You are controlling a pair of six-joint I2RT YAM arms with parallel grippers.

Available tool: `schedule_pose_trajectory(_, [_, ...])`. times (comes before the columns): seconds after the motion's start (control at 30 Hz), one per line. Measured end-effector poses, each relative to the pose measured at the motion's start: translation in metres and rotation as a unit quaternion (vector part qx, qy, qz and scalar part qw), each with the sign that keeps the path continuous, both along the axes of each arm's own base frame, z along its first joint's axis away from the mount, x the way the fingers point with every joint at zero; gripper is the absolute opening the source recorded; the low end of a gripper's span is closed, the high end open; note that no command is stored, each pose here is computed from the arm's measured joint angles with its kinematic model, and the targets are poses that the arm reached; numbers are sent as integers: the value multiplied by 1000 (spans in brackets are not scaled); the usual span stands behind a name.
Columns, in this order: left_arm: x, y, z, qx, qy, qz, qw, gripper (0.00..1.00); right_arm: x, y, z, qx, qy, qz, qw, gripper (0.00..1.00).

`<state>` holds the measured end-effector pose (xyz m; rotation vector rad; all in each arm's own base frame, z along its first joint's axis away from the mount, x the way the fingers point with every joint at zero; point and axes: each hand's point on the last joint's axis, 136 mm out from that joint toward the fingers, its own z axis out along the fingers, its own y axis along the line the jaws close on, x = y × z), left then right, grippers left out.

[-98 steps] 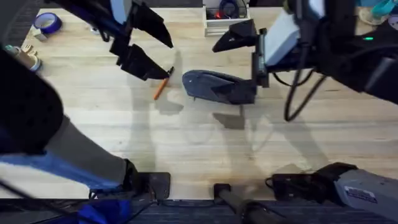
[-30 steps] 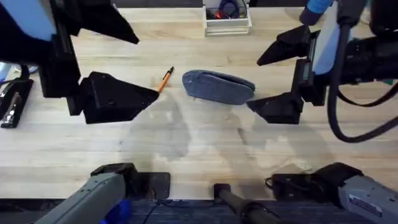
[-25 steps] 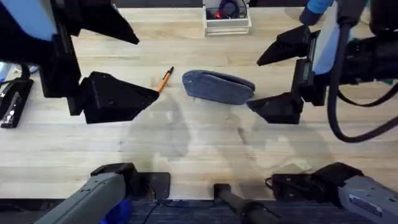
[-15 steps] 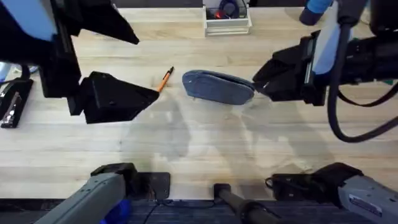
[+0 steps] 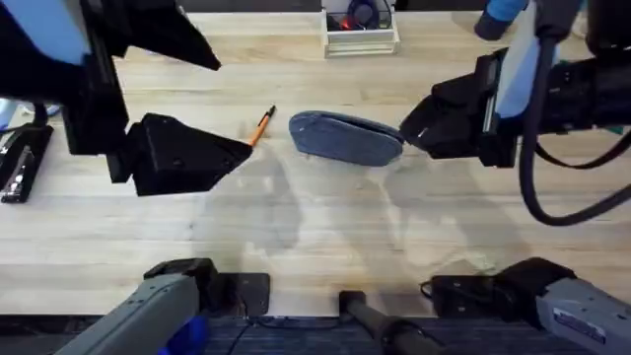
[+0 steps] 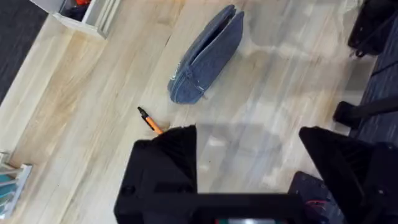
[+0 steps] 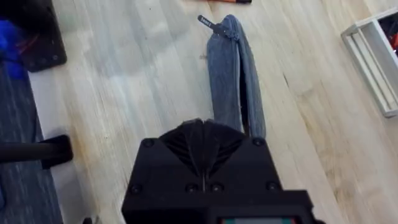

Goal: Unzip the bag, pick up the pens from the table one at a time and place them inside, then zip the bag closed.

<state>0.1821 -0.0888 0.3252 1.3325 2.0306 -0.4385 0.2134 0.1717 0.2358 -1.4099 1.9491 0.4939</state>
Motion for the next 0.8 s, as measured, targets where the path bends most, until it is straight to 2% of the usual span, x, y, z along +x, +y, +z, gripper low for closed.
schedule_pose_trajectory(0.23, [0, 0, 0, 0, 0, 0, 1000, 996, 1, -1, 0, -4, -5, 3, 1000, 28])
schedule_pose_trajectory(0.57, [0, 0, 0, 0, 0, 0, 1000, 995, 11, -14, -8, -45, -19, -25, 998, 28])
schedule_pose_trajectory(0.8, [0, 0, 0, 0, 0, 0, 1000, 995, 23, -13, -24, -66, 9, -28, 997, 28])
